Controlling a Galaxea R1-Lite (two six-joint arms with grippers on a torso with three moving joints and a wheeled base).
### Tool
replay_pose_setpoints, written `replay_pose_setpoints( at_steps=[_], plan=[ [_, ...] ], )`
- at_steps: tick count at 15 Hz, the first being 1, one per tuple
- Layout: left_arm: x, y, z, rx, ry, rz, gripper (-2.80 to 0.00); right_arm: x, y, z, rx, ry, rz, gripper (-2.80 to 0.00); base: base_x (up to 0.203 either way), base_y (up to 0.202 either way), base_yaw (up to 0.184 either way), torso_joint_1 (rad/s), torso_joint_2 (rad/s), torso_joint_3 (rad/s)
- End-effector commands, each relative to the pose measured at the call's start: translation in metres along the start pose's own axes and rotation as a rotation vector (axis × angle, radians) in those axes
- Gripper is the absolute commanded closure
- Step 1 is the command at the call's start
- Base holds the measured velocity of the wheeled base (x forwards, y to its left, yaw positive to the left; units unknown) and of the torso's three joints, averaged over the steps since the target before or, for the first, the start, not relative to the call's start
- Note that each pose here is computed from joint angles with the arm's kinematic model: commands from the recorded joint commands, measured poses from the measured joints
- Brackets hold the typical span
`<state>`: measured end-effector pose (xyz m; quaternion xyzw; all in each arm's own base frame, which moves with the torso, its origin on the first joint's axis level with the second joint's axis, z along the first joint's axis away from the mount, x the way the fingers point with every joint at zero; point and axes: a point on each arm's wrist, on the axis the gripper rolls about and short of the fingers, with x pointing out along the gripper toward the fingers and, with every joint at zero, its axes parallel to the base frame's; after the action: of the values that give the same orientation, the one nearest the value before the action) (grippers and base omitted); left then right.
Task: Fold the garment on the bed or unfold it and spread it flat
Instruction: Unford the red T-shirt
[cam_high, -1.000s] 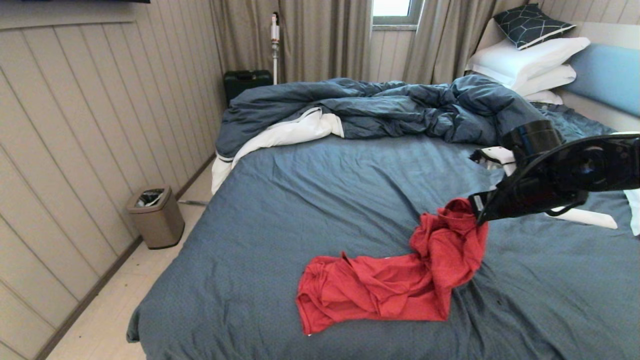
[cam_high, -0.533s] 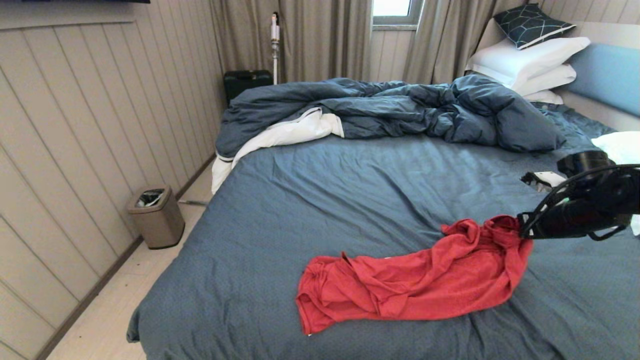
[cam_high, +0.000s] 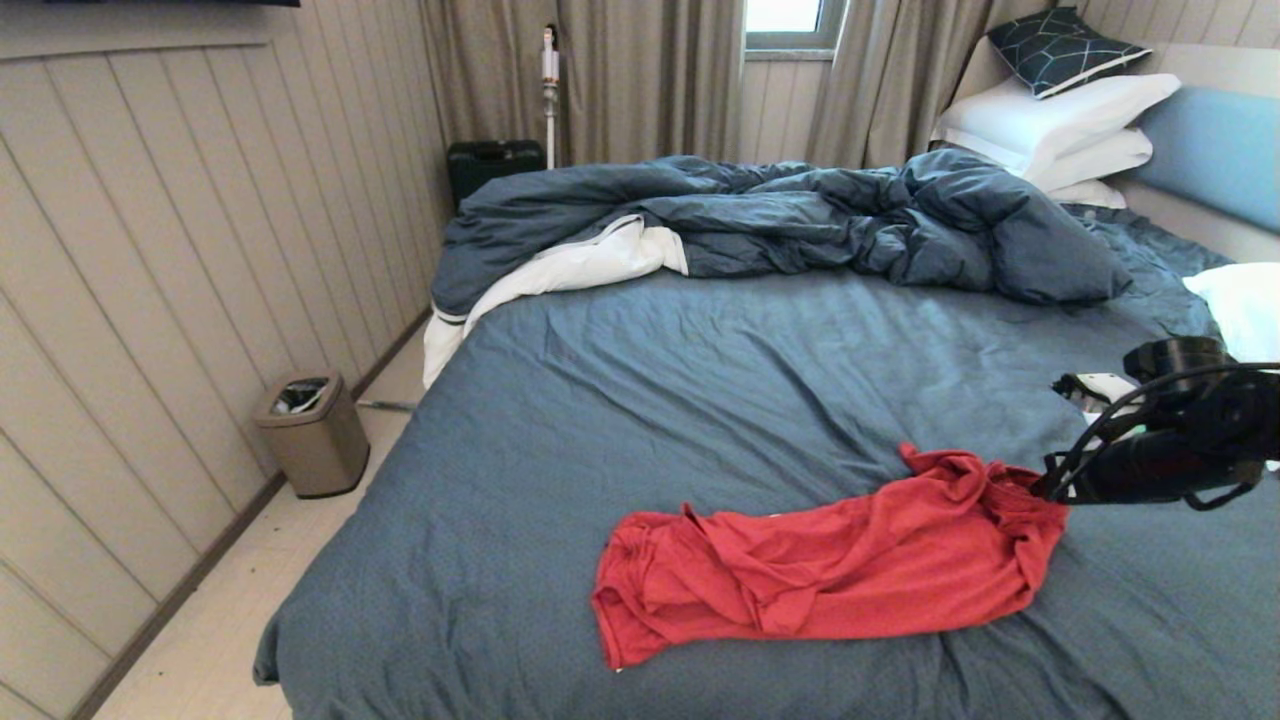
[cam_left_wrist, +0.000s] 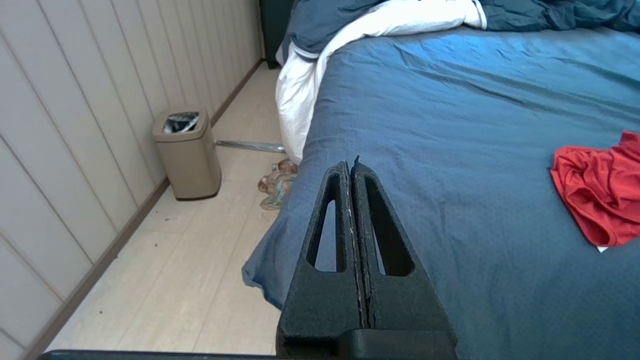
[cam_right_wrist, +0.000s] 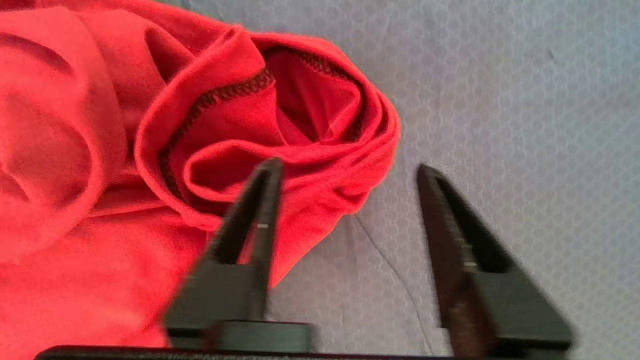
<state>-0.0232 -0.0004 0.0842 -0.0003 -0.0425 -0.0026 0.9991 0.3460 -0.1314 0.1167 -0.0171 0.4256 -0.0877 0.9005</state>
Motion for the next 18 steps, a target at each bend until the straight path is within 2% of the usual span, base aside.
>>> replay_pose_setpoints(
  at_steps=[1, 3, 6, 7, 10, 13, 15, 16, 18],
  plan=[
    [0.0, 0.0, 0.0, 0.0, -0.001, 0.001, 0.0, -0.007, -0.007, -0.004, 0.017, -0.004, -0.001, -2.8, 0.0, 0.0, 0.0, 0.0, 0.0, 0.0],
    [0.0, 0.0, 0.0, -0.001, -0.001, 0.0, 0.0, -0.025, -0.027, -0.009, 0.063, -0.035, 0.0, -2.8, 0.0, 0.0, 0.0, 0.0, 0.0, 0.0],
    [0.0, 0.0, 0.0, 0.0, -0.001, -0.001, 0.0, -0.063, -0.037, -0.004, 0.082, -0.133, 0.016, -2.8, 0.0, 0.0, 0.0, 0.0, 0.0, 0.0],
    [0.0, 0.0, 0.0, 0.0, -0.001, 0.001, 0.0, -0.079, -0.036, -0.002, 0.077, -0.173, 0.018, 0.0, 0.0, 0.0, 0.0, 0.0, 0.0, 0.0],
    [0.0, 0.0, 0.0, 0.003, -0.001, -0.001, 0.0, -0.123, -0.023, -0.001, 0.047, -0.274, 0.049, 0.0, 0.0, 0.0, 0.0, 0.0, 0.0, 0.0],
    [0.0, 0.0, -0.001, 0.005, 0.008, 0.007, 0.0, -0.138, 0.008, -0.004, 0.007, -0.254, 0.165, 0.0, 0.0, 0.0, 0.0, 0.0, 0.0, 0.0],
    [-0.001, 0.0, 0.023, -0.001, 0.002, 0.002, 0.0, -0.139, 0.021, 0.0, 0.039, -0.252, 0.215, 0.0, 0.0, 0.0, 0.0, 0.0, 0.0, 0.0],
    [0.003, 0.0, 0.038, -0.012, 0.027, -0.007, 0.0, -0.138, 0.032, 0.004, 0.038, -0.253, 0.247, 0.0, 0.0, 0.0, 0.0, 0.0, 0.0, 0.0],
    [0.027, -0.001, 0.069, -0.037, 0.152, -0.063, 0.0, -0.14, 0.051, 0.011, 0.046, -0.259, 0.304, 0.0, 0.0, 0.0, 0.0, 0.0, 0.0, 0.0]
  ],
)
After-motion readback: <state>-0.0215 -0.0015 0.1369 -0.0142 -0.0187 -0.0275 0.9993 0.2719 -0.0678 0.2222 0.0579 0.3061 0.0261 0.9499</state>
